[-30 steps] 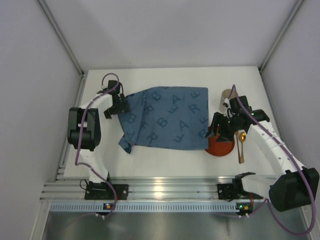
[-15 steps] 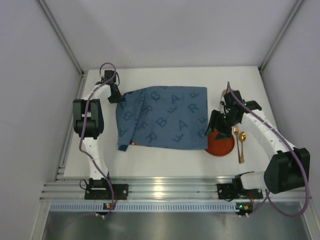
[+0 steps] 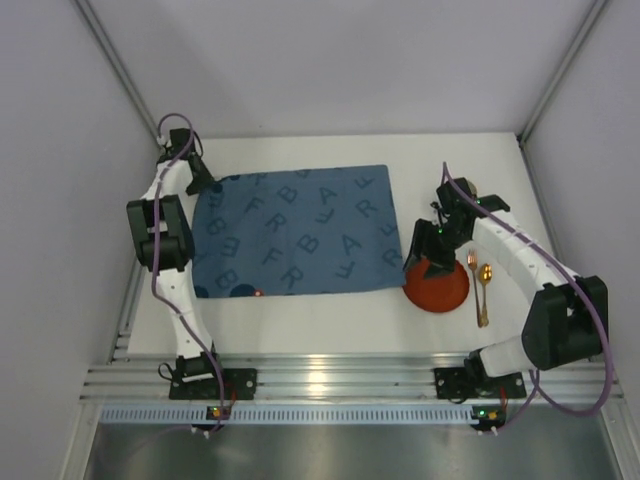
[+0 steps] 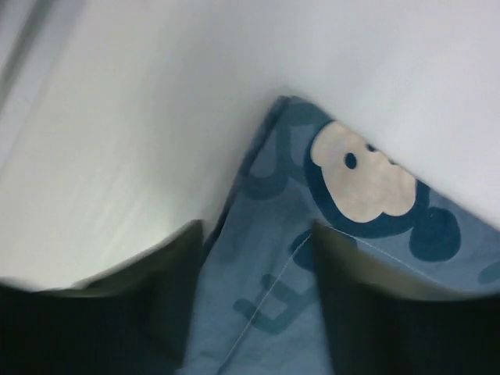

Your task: Set the dinner table for one person

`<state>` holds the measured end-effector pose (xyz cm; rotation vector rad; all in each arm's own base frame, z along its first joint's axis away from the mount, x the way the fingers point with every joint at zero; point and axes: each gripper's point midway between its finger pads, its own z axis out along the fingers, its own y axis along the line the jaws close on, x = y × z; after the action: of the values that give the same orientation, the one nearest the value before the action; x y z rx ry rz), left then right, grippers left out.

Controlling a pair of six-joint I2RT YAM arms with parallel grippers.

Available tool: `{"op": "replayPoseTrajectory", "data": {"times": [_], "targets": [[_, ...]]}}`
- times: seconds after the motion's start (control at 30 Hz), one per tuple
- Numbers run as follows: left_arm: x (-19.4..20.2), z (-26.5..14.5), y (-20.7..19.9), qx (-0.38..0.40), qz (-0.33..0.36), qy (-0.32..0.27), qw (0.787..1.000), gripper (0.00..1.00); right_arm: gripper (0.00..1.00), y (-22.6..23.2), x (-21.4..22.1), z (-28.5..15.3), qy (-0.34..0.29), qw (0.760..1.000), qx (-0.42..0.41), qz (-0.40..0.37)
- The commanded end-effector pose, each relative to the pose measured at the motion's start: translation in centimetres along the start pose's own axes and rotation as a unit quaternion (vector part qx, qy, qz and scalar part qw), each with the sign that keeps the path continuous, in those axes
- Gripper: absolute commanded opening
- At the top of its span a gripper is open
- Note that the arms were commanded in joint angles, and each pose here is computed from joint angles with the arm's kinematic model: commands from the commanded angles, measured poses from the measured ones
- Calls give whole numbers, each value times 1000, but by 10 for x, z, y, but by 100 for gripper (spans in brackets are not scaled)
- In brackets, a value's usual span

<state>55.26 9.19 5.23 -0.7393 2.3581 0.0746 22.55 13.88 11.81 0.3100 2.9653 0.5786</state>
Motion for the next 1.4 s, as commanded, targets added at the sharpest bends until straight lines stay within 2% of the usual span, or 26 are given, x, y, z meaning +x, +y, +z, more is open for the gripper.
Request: {"op": "replayPoseTrajectory", "data": {"times": [0.0,0.07,0.13,0.23,0.33,0.37,0.4,0.47,0.5,0.63,0.73,0.77,0.8,0.83,1.0,1.27,1.37], "targets": [[-27,4,13,-12,-14,-15,1000,73,55,18,-17,-6,-29,999,-21,-22],[-26,0,17,-16,-17,-16,1000,98,55,20,-18,-4,-28,999,-23,-25],[-34,-12,21,-23,-26,-34,999,98,55,21,-17,-2,-23,999,-24,-28],[-22,-25,21,-11,-31,-24,999,98,55,25,-18,-1,-26,999,-28,-36],[-3,-42,23,-2,-43,1,999,98,56,23,-22,-2,-38,998,-22,-40],[17,-43,29,-8,-51,20,998,98,56,22,-22,-4,-43,998,-18,-40],[13,-60,25,3,-56,8,998,98,57,16,-25,-5,-52,998,-3,-41],[42,-67,22,21,-55,29,998,98,57,10,-26,-8,-62,997,9,-40],[44,-79,18,34,-54,24,998,98,57,2,-29,-9,-72,996,29,-35],[84,-102,2,49,-17,51,997,97,56,-45,-23,-9,-85,989,120,23],[114,-122,-15,65,8,67,996,96,55,-78,-12,-7,-102,981,146,82],[123,-125,-14,62,6,74,995,96,55,-81,-14,-9,-122,979,134,96],[137,-135,-33,81,27,80,993,96,55,-92,-15,-8,-129,975,131,125],[141,-145,-39,89,33,79,992,96,54,-100,-4,3,-114,975,126,147],[174,-186,-78,126,85,91,984,95,53,-130,-5,19,-128,959,123,223],[204,-220,-87,147,131,110,974,95,52,-149,-19,24,-154,946,151,241],[207,-227,-81,145,143,112,973,95,48,-156,-21,30,-159,944,162,241]]}}
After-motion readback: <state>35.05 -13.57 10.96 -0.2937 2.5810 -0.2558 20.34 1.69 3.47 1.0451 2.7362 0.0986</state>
